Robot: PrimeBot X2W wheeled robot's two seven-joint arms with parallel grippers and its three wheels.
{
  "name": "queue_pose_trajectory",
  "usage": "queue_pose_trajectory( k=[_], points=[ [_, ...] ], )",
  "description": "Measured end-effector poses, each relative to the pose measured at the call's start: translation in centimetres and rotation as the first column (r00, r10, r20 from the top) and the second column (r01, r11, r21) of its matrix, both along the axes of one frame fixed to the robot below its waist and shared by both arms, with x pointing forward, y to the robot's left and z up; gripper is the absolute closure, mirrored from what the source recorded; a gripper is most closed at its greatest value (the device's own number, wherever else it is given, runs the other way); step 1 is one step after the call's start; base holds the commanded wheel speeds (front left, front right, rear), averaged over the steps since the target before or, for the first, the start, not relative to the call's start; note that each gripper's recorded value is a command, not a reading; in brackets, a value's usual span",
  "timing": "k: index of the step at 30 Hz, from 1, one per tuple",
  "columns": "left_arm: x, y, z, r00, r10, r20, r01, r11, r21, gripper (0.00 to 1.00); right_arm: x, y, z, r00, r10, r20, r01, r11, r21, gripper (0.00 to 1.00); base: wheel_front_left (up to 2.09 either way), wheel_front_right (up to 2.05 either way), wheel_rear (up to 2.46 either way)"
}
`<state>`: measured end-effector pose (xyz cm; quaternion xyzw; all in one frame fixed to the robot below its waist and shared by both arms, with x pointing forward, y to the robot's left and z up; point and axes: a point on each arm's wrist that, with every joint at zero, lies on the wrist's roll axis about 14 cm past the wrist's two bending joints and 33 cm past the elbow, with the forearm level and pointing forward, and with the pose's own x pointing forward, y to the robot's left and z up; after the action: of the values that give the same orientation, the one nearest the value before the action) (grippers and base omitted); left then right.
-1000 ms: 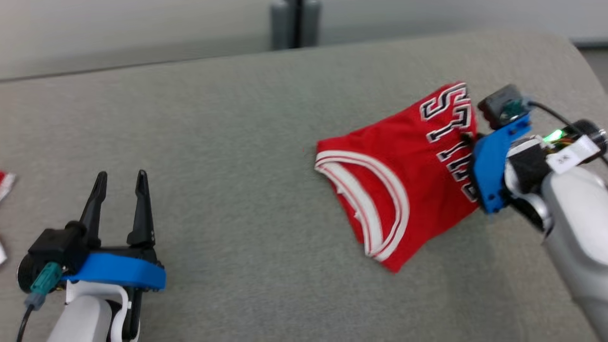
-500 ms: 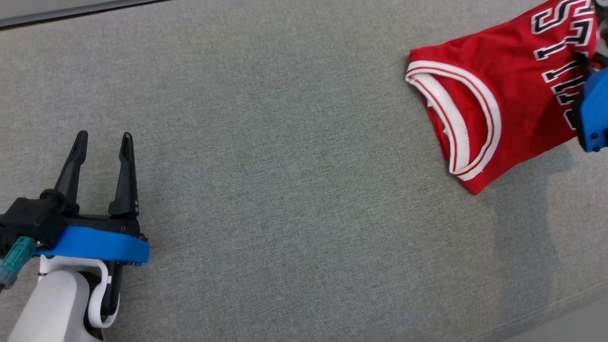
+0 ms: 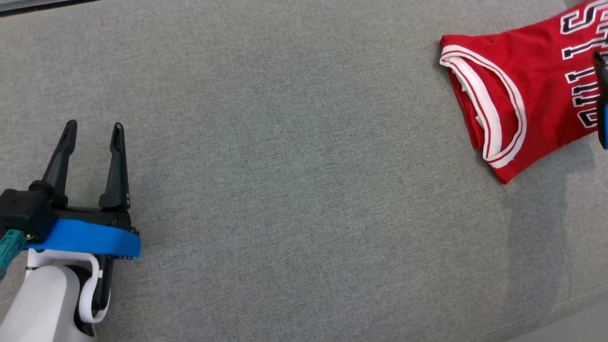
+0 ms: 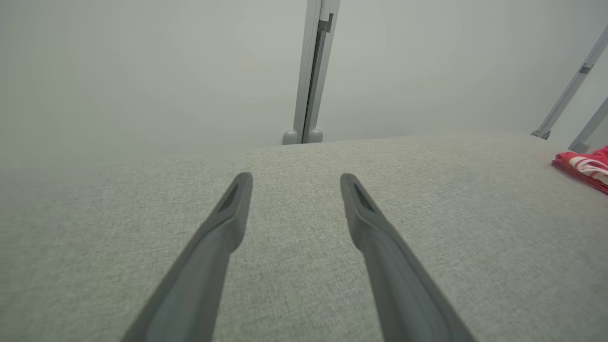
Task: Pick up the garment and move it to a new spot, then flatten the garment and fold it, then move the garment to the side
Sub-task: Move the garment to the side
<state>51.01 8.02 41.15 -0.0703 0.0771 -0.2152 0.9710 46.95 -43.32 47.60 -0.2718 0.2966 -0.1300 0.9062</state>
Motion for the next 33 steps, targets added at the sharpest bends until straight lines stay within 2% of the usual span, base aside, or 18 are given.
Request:
queue_pose_trajectory(
  k=[7,11,13,18,20,25,27,30,33],
  points=[
    [-1.0,0.6,1.5,1.0,0.026,0.017,-0.026,1.0,-0.006,0.0,0.6,1.6,1.0,0.997,0.039,0.06,-0.04,0.999,0.009,0.0,0.0,0.0,0.0],
    [-2.3,1.4,3.3,0.997,0.062,0.045,-0.061,0.998,-0.022,0.0,1.3,4.6,2.3,0.978,0.1,0.185,-0.116,0.99,0.075,0.0,0.0,0.0,0.0],
    [-3.3,2.2,4.0,0.995,0.086,0.053,-0.085,0.996,-0.02,0.0,1.6,7.0,3.2,0.95,0.135,0.283,-0.177,0.976,0.127,0.0,0.0,0.0,0.0],
    [-6.3,4.7,5.9,0.983,0.165,0.081,-0.163,0.986,-0.028,0.0,0.1,12.4,5.9,0.836,0.157,0.526,-0.319,0.919,0.233,0.0,0.0,0.0,0.0],
    [-7.6,5.6,6.4,0.978,0.192,0.085,-0.19,0.981,-0.03,0.0,-1.4,14.6,6.0,0.801,0.151,0.58,-0.363,0.892,0.269,0.0,0.0,0.0,0.0],
    [-10.0,7.3,7.0,0.964,0.249,0.09,-0.246,0.968,-0.043,0.0,-5.4,18.7,5.4,0.757,0.09,0.647,-0.408,0.838,0.361,0.0,0.0,0.0,0.0],
    [-10.8,7.9,7.0,0.959,0.269,0.087,-0.266,0.963,-0.044,0.0,-6.8,20.3,5.0,0.756,0.067,0.651,-0.415,0.818,0.398,0.0,0.0,0.0,0.0],
    [-11.7,8.7,6.7,0.952,0.297,0.075,-0.295,0.955,-0.044,0.0,-8.4,21.7,3.8,0.782,0.038,0.622,-0.401,0.795,0.456,0.0,0.0,0.0,0.0],
    [-12.3,9.1,6.6,0.946,0.315,0.073,-0.312,0.949,-0.049,0.0,-9.3,21.9,3.6,0.792,0.026,0.611,-0.391,0.79,0.473,0.0,0.0,0.0,0.0]
  ],
)
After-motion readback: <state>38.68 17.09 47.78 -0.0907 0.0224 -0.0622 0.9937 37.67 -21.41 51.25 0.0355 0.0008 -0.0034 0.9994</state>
